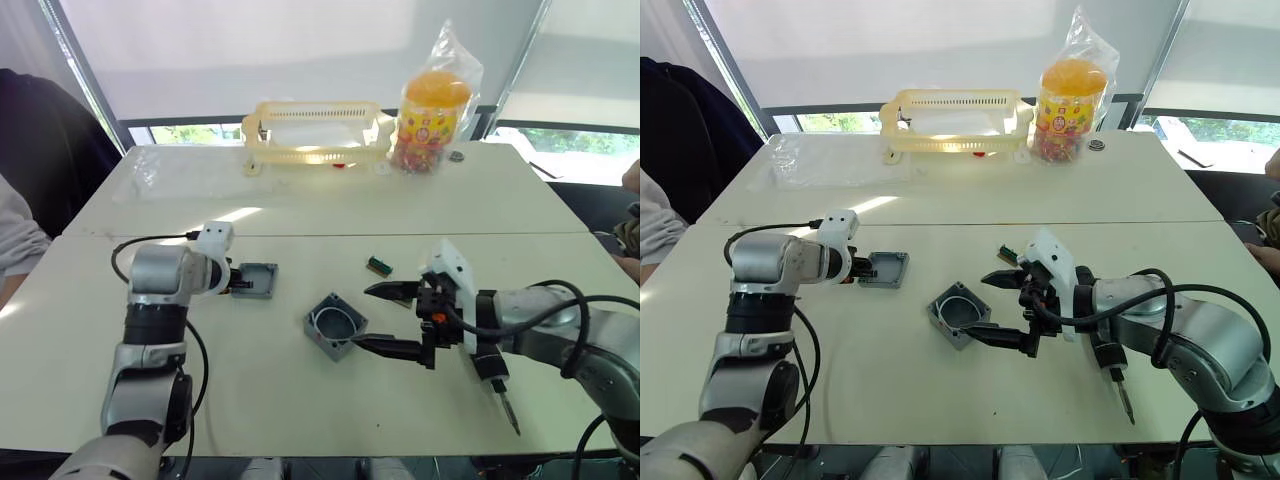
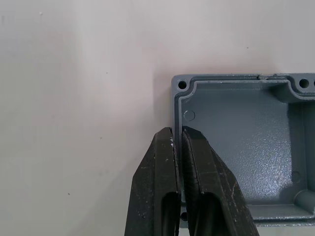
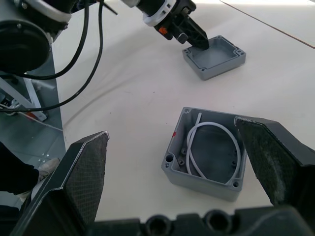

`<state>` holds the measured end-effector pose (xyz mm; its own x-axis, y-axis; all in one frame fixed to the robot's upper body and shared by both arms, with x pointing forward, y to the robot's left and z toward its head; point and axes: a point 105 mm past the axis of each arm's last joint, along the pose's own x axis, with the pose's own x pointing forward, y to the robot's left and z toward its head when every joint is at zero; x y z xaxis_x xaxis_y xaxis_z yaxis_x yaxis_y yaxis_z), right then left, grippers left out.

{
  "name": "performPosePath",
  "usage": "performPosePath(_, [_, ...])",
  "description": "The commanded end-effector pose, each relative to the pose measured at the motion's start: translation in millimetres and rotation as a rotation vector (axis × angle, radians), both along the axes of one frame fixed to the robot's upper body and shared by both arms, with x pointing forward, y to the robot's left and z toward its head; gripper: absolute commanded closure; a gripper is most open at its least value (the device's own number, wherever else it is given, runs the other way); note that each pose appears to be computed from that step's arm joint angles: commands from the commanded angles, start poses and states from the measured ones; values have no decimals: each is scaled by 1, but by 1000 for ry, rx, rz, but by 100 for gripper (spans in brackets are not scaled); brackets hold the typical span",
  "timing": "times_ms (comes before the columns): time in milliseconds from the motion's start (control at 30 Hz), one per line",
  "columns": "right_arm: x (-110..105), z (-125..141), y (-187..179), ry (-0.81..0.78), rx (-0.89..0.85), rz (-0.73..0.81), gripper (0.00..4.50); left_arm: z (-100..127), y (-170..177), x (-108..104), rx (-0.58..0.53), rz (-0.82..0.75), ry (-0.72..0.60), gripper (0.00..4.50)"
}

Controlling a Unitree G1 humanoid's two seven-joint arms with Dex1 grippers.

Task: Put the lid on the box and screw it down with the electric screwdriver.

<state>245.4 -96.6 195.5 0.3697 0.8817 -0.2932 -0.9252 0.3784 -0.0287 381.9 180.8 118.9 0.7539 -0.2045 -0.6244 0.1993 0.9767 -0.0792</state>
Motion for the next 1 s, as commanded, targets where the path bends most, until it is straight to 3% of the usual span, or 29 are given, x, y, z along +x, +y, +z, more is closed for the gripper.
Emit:
performPosePath(33, [20, 37, -6, -82, 184, -94, 0, 48, 4, 15, -11, -49, -344, 446])
performPosePath(133, [50, 58, -10, -113, 326, -239, 0, 88, 18, 24, -48, -15, -627, 446])
performPosePath(267, [66, 63, 2, -87, 381, -261, 0, 135, 12, 25, -139, -50, -947, 446])
performPosePath(467, [94, 64, 14, -76, 438, -329, 0, 167, -24, 7, -355, -262, -1161, 446])
performPosePath(667, [107, 73, 28, -112, 472, -341, 0, 173, -56, -5, -440, -371, -1218, 446])
performPosePath(1000, [105, 89, 39, -133, 521, -285, 0, 168, -74, -10, -430, -434, -1208, 446])
